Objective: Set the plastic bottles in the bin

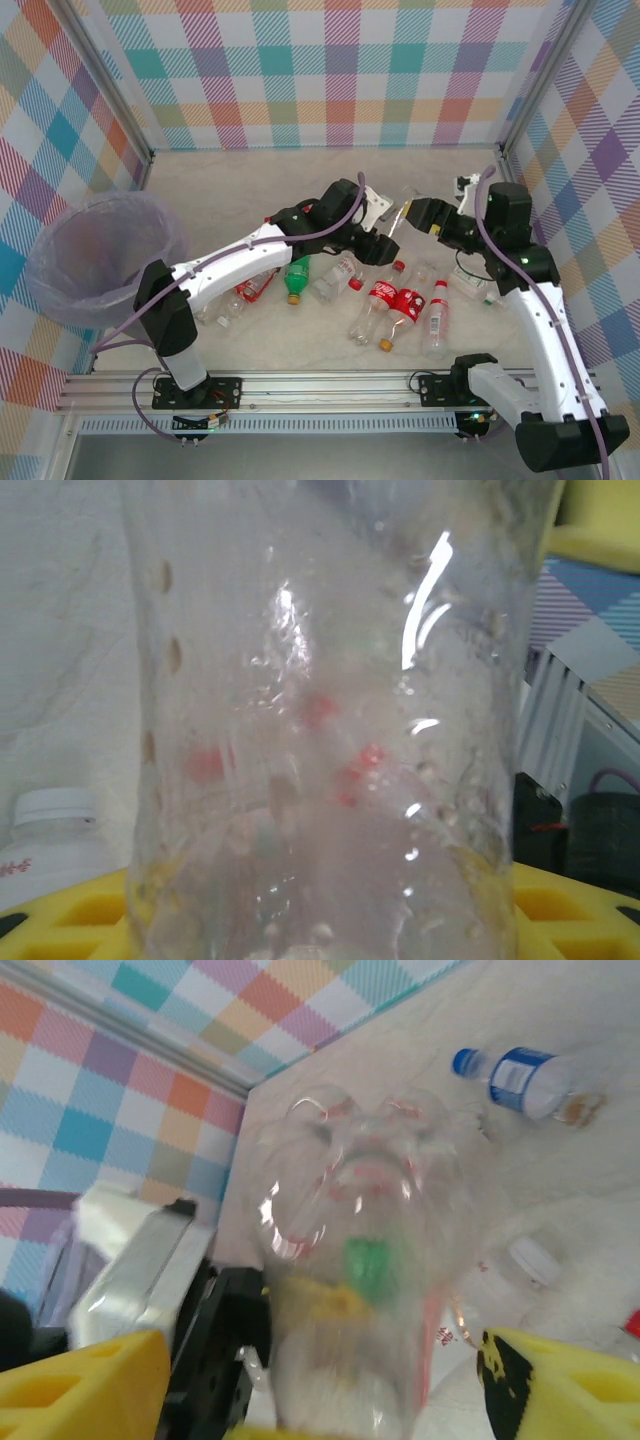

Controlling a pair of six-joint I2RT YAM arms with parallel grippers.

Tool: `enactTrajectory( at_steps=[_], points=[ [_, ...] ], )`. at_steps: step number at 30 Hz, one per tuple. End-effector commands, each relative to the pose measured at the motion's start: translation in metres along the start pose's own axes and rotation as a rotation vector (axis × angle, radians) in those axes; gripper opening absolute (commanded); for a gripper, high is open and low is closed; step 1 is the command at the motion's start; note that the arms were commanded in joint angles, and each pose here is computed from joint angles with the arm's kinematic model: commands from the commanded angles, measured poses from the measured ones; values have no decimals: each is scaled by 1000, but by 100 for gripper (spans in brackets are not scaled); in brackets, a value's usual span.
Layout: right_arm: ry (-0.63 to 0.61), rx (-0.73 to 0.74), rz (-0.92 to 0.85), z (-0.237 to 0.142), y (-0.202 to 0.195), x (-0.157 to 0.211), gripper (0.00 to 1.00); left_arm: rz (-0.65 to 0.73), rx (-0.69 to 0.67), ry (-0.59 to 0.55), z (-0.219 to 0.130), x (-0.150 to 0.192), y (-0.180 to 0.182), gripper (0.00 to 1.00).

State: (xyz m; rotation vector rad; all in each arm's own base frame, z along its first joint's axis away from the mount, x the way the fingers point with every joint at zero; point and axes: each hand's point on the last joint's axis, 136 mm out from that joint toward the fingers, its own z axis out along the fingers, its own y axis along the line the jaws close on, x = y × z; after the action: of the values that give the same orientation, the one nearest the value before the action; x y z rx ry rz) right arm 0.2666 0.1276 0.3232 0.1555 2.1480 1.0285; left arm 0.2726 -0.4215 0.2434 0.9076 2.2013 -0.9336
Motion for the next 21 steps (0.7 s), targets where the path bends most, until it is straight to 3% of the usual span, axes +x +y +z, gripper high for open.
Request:
enactTrajectory(
  at_steps=[1, 3, 6, 10, 16, 21],
  points=[
    [-56, 150, -12, -32, -11, 4, 82, -25, -46, -153, -17, -36, 16, 44],
    [-123, 161, 14, -38, -9, -9, 82, -52, -142, -193, -37, -49, 35, 38],
    [-207, 60, 70, -20, -5, -24, 82, -12, -326, -173, -82, -60, 49, 35],
    [-187, 42, 53, 17, -20, -19, 82, -8, -535, -185, -165, -69, 70, 33],
    [-120, 4, -25, 49, -7, -23, 82, -196, -784, -331, -286, -49, 117, 25],
    [-94, -87, -70, 68, 7, -26, 83, -269, -1204, -466, -409, -17, 149, 22]
  ],
)
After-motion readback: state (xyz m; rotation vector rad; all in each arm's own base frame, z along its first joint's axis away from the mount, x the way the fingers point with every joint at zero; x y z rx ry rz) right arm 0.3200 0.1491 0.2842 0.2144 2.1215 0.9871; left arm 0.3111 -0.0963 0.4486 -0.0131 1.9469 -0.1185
